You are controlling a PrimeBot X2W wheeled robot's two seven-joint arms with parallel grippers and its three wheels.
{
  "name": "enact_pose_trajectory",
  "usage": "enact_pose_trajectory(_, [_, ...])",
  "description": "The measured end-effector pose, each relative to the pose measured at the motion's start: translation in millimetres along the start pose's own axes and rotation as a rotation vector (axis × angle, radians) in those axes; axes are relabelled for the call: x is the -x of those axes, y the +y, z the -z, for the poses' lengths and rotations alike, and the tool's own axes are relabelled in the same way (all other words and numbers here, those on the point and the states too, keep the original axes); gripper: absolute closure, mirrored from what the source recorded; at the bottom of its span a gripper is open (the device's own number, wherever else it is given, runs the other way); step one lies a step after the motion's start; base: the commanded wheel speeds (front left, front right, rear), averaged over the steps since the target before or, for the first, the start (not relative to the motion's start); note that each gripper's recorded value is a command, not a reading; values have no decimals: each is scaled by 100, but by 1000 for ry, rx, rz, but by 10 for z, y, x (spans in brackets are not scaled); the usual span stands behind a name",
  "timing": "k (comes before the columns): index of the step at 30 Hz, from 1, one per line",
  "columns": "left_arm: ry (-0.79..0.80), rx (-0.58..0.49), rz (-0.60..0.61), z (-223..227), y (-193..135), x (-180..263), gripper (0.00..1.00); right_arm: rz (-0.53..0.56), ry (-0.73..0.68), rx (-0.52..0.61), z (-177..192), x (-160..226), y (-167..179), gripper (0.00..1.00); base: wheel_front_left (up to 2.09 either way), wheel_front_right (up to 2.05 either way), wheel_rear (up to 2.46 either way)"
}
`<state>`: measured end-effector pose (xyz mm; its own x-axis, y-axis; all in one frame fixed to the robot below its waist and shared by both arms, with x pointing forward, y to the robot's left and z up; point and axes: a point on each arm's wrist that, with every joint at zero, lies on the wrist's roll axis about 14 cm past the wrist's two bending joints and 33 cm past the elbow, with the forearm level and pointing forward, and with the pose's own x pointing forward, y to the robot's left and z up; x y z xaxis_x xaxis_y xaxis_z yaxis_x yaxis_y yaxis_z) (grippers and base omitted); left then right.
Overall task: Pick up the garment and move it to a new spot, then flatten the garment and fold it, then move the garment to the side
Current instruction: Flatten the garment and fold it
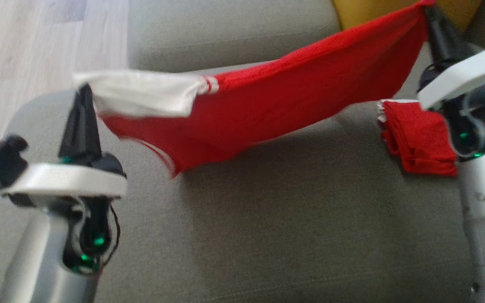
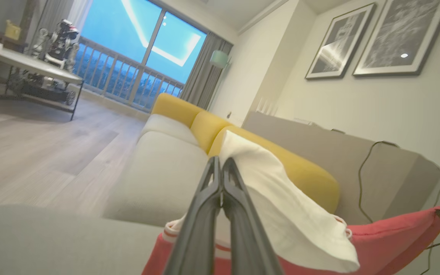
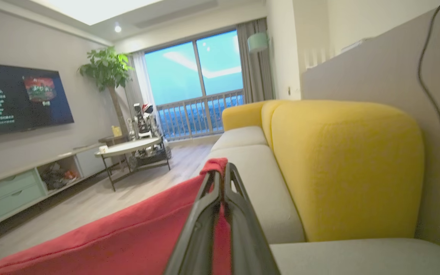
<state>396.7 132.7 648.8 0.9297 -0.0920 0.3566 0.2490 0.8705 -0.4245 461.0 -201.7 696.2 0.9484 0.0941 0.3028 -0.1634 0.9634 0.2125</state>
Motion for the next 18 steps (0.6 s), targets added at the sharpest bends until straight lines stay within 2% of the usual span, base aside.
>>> enact_pose_trajectory(2, [-51, 20, 37, -203, -143, -80, 100, 5, -69, 1, -270, 94, -21, 100, 0, 0, 0])
enact_pose_trajectory(5, [-108, 46, 53, -418, -242, -137, 100, -2, -122, 14, -480, 175, 25, 100, 0, 0, 0])
enact_pose_trajectory(9, [-192, 175, 48, -770, -354, -147, 100, -20, -217, 29, -831, 337, 197, 100, 0, 0, 0])
enact_pose_trajectory(14, [-233, 286, 49, -1006, -421, -118, 100, -32, -238, 81, -982, 439, 319, 100, 0, 0, 0])
enact_pose_trajectory(18, [-217, 332, 56, -1077, -452, -163, 100, -53, -220, 85, -981, 440, 419, 100, 0, 0, 0])
